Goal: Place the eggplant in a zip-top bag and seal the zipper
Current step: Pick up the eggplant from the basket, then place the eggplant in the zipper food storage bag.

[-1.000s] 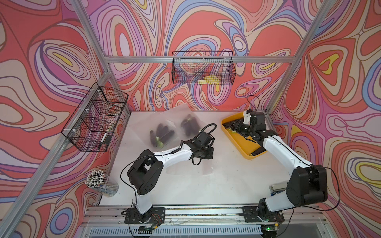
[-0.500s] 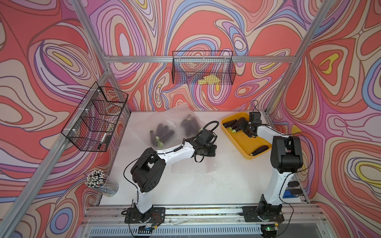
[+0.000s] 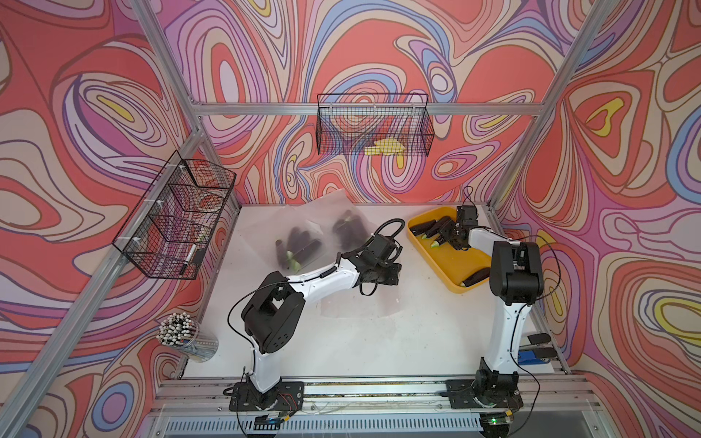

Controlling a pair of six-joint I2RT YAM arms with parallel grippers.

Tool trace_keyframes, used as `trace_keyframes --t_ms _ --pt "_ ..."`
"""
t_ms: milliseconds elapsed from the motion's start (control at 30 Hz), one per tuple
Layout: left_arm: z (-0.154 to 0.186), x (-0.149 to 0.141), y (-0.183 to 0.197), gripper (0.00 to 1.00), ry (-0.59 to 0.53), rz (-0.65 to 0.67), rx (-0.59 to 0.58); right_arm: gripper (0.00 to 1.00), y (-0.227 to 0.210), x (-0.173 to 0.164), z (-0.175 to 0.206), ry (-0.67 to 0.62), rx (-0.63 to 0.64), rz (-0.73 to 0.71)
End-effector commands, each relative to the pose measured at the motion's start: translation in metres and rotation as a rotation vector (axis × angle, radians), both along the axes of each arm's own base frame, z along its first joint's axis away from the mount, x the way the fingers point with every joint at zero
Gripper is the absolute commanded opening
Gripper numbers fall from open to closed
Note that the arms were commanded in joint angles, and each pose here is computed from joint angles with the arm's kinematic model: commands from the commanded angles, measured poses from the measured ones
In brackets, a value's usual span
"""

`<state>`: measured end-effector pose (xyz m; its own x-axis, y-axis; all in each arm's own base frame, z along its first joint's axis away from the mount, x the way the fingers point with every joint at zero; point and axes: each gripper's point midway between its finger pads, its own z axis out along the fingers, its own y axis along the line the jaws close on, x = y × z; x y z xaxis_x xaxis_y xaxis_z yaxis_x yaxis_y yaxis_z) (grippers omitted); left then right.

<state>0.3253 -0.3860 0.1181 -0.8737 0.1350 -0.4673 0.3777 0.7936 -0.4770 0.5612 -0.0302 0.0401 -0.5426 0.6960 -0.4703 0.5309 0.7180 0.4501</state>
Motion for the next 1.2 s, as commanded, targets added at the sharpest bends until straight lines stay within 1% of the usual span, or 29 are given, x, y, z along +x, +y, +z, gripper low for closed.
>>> trace_keyframes --t_ms 0,133,233,333,400,500,600,633,700,767,833,900,967,1033,1100,1167 --pt "-0.009 -0.005 -0.002 0.00 0.016 -0.034 0.014 0.54 -0.003 -0.001 -0.019 0.026 0.016 -0.019" --pt "-0.016 -0.006 -0.002 0.00 0.037 -0.035 0.006 0.41 -0.002 -0.010 -0.012 0.011 0.016 -0.017" --pt "-0.022 -0.007 -0.007 0.00 0.078 -0.040 -0.014 0.35 -0.001 -0.018 0.008 -0.020 -0.020 0.026" --pt "-0.025 -0.007 -0.009 0.00 0.095 -0.044 -0.020 0.34 0.003 -0.029 0.032 -0.060 -0.047 0.080" --pt "-0.026 -0.007 -0.007 0.00 0.092 -0.041 -0.015 0.31 0.008 -0.037 0.052 -0.099 -0.057 0.115" --pt "-0.026 -0.008 -0.004 0.00 0.092 -0.042 -0.012 0.28 0.014 -0.049 0.077 -0.157 -0.059 0.156" --pt "-0.026 -0.008 0.000 0.00 0.099 -0.032 -0.016 0.28 0.025 -0.058 0.096 -0.199 -0.038 0.207" --pt "-0.024 -0.008 -0.001 0.00 0.101 -0.036 -0.022 0.28 0.031 -0.062 0.113 -0.237 -0.027 0.234" --pt "-0.023 -0.008 -0.002 0.00 0.118 -0.042 -0.038 0.28 0.052 -0.070 0.133 -0.293 -0.011 0.311" --pt "-0.016 -0.006 -0.008 0.00 0.133 -0.054 -0.097 0.28 0.084 -0.083 0.158 -0.375 0.024 0.415" --pt "-0.013 -0.007 -0.010 0.00 0.162 -0.060 -0.134 0.28 0.114 -0.101 0.180 -0.457 0.030 0.502" --pt "-0.012 -0.008 -0.010 0.00 0.176 -0.065 -0.143 0.28 0.146 -0.119 0.199 -0.546 0.020 0.582" --pt "-0.009 -0.010 -0.010 0.00 0.178 -0.072 -0.145 0.29 0.173 -0.135 0.214 -0.629 0.054 0.631" --pt "-0.007 -0.011 -0.009 0.00 0.180 -0.071 -0.147 0.29 0.194 -0.145 0.216 -0.676 0.089 0.661" --pt "-0.007 -0.011 -0.008 0.00 0.187 -0.068 -0.152 0.29 0.211 -0.152 0.210 -0.702 0.114 0.685" --pt "-0.005 -0.011 -0.007 0.00 0.194 -0.062 -0.170 0.29 0.221 -0.157 0.195 -0.693 0.125 0.702"
